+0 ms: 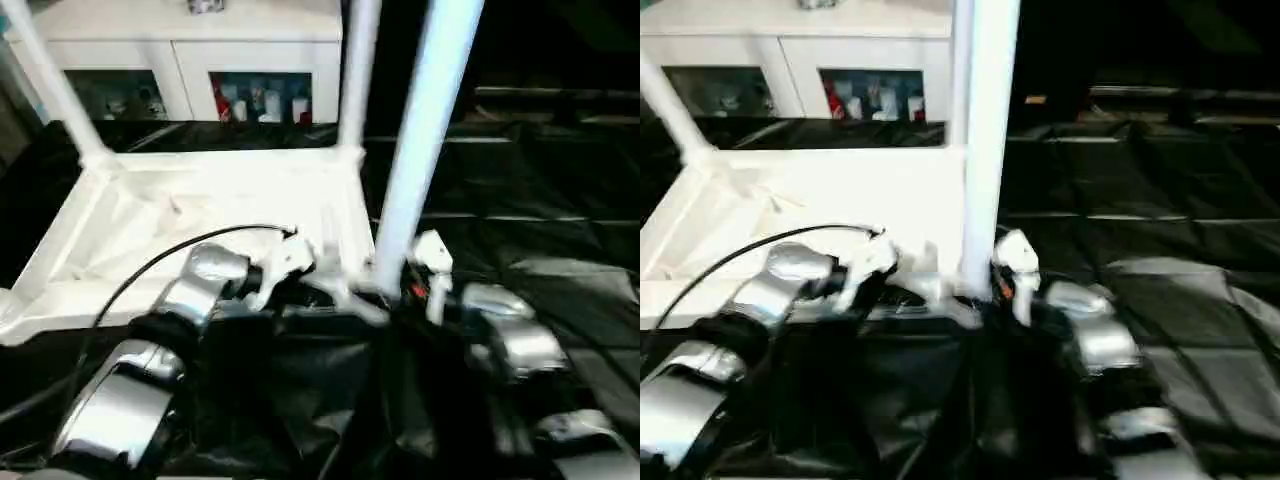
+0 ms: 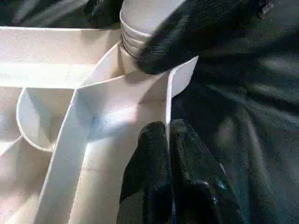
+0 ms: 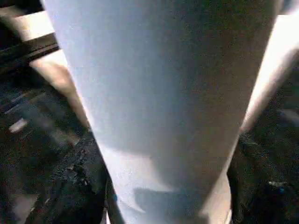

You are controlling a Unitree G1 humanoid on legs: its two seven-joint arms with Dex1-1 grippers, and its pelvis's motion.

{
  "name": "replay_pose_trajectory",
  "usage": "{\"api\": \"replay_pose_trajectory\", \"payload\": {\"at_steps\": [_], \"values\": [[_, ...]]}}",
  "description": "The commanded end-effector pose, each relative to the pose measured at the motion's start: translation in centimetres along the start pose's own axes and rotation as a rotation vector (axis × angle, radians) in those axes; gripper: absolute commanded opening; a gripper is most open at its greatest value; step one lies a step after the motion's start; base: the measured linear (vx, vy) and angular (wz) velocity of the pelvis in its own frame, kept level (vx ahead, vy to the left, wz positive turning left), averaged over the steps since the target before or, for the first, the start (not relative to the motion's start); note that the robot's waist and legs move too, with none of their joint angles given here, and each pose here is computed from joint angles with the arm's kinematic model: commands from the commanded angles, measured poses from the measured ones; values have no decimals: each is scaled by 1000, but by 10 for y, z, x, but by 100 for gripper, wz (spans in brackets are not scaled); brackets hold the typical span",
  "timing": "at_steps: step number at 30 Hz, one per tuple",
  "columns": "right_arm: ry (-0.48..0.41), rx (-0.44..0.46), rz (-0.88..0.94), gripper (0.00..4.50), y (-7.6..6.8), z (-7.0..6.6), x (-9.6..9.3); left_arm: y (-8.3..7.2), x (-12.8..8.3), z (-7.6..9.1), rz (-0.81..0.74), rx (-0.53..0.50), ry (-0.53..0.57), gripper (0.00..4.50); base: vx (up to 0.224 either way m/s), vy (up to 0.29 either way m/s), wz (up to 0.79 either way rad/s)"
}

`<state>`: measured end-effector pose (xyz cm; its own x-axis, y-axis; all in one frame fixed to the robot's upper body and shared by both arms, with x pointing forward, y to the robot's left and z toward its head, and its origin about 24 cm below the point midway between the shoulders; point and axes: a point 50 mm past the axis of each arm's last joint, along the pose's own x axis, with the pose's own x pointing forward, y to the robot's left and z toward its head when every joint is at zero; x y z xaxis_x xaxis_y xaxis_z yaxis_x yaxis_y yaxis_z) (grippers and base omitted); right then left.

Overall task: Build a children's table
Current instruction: Rotate leg to tighten

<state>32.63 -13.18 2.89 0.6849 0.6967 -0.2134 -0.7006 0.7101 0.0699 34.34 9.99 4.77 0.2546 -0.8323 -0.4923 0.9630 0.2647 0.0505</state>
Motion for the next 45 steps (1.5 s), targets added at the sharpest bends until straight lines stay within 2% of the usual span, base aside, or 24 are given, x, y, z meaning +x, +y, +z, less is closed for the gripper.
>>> {"api": "replay_pose_trajectory", "payload": {"at_steps": [1,2,3,4,7,9,12,16,17,19,20,22,25,30,36,42,45], "values": [[141,76,-146,276,5,-31,5,2,13,1,117,-54,8,0,-53,18,-8],[141,76,-146,276,5,-31,5,2,13,1,117,-54,8,0,-54,25,-8],[165,126,-235,276,8,-34,13,1,22,6,159,-67,0,0,0,0,0],[173,137,-257,276,12,-33,19,-1,28,10,174,-74,-11,0,0,0,0],[170,115,-253,276,22,-28,33,-5,38,17,178,-78,-28,0,0,0,0],[146,84,-212,331,26,-23,37,-7,41,19,161,-71,-33,0,0,0,0],[89,46,-137,355,29,-14,39,-9,41,18,136,-60,-31,0,0,0,0],[32,31,33,381,30,-4,31,-7,31,13,89,-19,-29,0,0,0,0],[30,1,89,381,30,-3,27,-7,27,12,71,3,-35,0,0,0,0],[36,-59,196,381,29,-1,17,-7,20,7,31,5,-31,0,0,0,0],[36,-61,199,381,29,-1,17,-7,20,7,30,4,-30,0,0,0,0],[50,-95,304,381,23,2,2,-11,6,-5,-87,31,-1,0,56,-33,-1],[63,-101,380,381,17,5,-10,-14,-7,-11,-191,25,-5,0,56,-35,-2],[107,-120,472,381,11,7,-26,-13,-24,-14,-267,16,-19,0,0,0,0],[111,-124,501,381,9,9,-32,-11,-33,-15,-287,25,-22,0,0,0,0],[114,-100,519,326,13,7,-30,-12,-33,-15,-292,27,-24,0,0,0,0],[111,-95,518,326,14,7,-30,-12,-33,-15,-292,28,-25,0,0,0,0]]}}
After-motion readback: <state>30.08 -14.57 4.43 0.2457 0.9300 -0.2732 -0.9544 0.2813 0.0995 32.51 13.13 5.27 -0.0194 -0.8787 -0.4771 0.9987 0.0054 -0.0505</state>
